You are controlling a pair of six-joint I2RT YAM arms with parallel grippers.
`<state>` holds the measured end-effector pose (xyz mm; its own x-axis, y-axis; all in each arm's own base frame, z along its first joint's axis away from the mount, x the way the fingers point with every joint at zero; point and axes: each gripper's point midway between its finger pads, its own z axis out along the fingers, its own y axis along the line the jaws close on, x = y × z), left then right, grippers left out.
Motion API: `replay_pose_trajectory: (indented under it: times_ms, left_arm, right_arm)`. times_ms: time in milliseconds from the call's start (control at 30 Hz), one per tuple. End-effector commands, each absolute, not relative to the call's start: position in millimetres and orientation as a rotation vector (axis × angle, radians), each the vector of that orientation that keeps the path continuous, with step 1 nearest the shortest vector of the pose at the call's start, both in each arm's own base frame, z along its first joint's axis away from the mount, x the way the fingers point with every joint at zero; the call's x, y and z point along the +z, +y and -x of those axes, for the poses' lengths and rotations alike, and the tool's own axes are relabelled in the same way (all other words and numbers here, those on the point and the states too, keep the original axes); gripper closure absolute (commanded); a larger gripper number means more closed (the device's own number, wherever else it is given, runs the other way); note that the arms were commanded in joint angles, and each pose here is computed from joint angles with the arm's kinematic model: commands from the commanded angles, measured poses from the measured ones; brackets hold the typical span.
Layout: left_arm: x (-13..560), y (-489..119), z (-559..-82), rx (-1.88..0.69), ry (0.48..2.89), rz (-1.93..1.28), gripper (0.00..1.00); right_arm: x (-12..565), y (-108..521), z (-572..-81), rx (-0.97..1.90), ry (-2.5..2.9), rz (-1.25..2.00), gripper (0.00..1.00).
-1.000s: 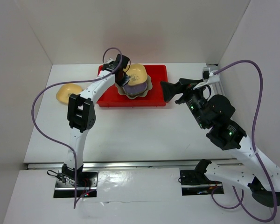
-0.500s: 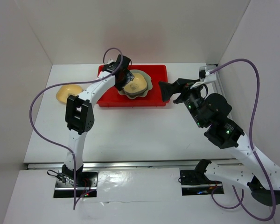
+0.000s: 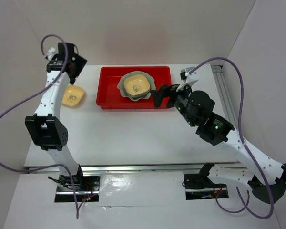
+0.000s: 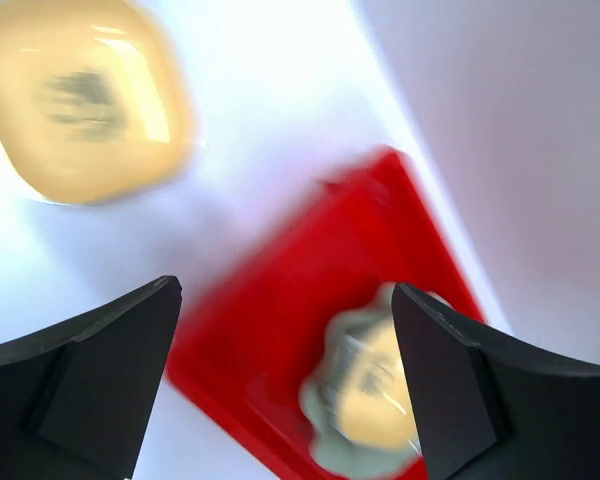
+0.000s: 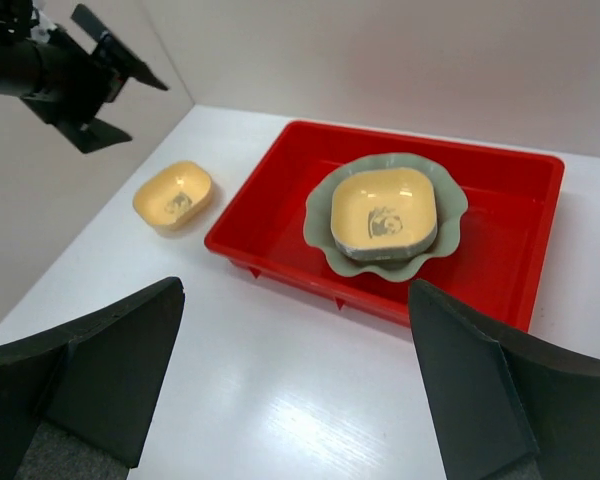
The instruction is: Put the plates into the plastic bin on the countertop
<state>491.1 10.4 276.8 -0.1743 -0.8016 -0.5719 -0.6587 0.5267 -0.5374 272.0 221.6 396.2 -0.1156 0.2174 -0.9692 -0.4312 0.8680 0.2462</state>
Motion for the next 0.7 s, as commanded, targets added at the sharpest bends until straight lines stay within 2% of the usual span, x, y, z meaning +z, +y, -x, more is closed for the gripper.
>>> replay_pose_trajectory:
  times_ms: [0,133,233,433,667]
  left_arm:
    - [219.6,52.0,-462.4,-0.074,2.037,1.327,0.00]
    - [187.4,117.5,-454.1,-0.032,2.021,1.498,0.00]
    - [174.4,143.3,-463.4,-0.016,2.011,1.483,0.01]
    - [124.1,162.1,-456.5,0.059,2.059,1.546,0.01]
    - [66.3,155.8,-450.9,0.042,2.147,1.610,0.06]
  right_arm:
    - [401.0,224.7,-262.0,0.599,1.576,0.207,0.00]
    - [400.0,224.1,-256.7,0.615,1.576,0.225,0.00]
    - [401.1,225.4,-251.7,0.631,1.572,0.255,0.00]
    - [407.3,218.4,-249.7,0.626,1.555,0.233,0.00]
    - [400.1,220.9,-251.9,0.618,1.571,0.240,0.00]
